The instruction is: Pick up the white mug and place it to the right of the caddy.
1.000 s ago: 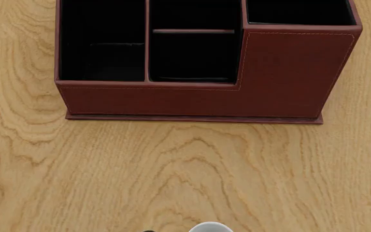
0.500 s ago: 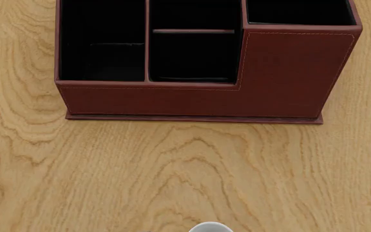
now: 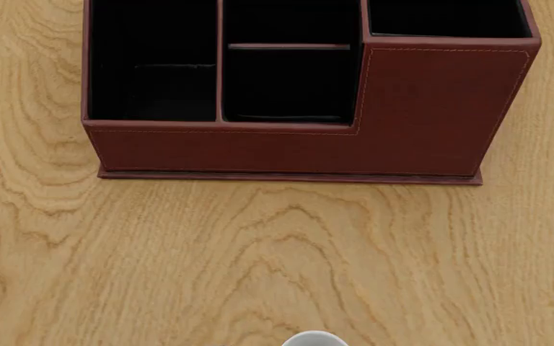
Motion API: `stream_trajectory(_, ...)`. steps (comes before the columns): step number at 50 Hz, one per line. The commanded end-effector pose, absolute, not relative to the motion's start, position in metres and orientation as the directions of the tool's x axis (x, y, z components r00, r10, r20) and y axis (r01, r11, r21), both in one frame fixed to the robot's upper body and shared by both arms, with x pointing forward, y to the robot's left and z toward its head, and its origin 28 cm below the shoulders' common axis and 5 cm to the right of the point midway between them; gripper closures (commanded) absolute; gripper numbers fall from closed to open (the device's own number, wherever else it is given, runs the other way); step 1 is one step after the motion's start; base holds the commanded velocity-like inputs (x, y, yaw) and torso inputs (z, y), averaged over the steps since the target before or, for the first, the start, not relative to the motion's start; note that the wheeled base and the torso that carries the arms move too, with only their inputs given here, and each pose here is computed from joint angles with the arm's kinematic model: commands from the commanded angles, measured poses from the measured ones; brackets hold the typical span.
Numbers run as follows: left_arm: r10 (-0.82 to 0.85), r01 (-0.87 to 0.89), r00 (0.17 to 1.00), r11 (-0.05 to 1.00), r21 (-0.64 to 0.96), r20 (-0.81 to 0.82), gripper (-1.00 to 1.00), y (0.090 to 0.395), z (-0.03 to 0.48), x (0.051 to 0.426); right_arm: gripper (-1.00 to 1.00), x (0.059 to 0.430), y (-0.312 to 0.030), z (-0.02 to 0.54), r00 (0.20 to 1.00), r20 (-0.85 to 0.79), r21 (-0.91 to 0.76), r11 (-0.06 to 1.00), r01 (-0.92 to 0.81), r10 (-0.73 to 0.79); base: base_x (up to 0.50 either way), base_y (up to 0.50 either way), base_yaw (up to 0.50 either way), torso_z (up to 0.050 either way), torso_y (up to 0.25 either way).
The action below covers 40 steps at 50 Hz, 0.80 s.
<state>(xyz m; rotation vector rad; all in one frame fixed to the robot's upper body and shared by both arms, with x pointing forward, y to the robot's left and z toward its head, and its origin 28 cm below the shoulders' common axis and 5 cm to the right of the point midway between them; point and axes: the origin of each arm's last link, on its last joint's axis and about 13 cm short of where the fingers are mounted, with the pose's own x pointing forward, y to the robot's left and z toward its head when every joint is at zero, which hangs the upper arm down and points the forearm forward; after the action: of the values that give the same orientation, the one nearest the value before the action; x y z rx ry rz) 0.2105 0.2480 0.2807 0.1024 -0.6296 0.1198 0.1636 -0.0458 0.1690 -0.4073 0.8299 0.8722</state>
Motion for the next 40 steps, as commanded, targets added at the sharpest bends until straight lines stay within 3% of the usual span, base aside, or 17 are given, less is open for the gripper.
stream_trajectory(1, 0.085, -0.146, 0.803, 0.988, 0.057, 0.590, -1.00, 0.249, 0.279, 0.211, -1.00, 0.165, -0.045, 0.165, 0.358, -0.787, 0.013, 0.595, -0.804, 0.502, 0.00, 0.00, 0.00, 0.000, 0.000)
stream_trajectory(5, 0.086, -0.148, 0.805, 0.987, 0.057, 0.587, -1.00, 0.249, 0.278, 0.212, -1.00, 0.166, -0.045, 0.166, 0.378, -0.781, -0.002, 0.602, -0.799, 0.498, 0.00, 0.00, 0.00, 0.000, 0.000)
stream_trajectory(6, 0.086, -0.146, 0.806, 0.988, 0.057, 0.586, -1.00, 0.249, 0.278, 0.212, 1.00, 0.165, -0.045, 0.166, 0.379, -0.782, -0.006, 0.603, -0.798, 0.495, 0.00, 0.00, 0.00, 0.000, 0.000)
stream_trajectory(40, 0.079, -0.138, 0.805, 0.989, 0.056, 0.589, -1.00, 0.246, 0.280, 0.209, 1.00, 0.155, -0.051, 0.184, 0.483, -0.720, -0.091, 0.621, -0.779, 0.499, 0.00, 0.00, 0.00, 0.000, 0.000)
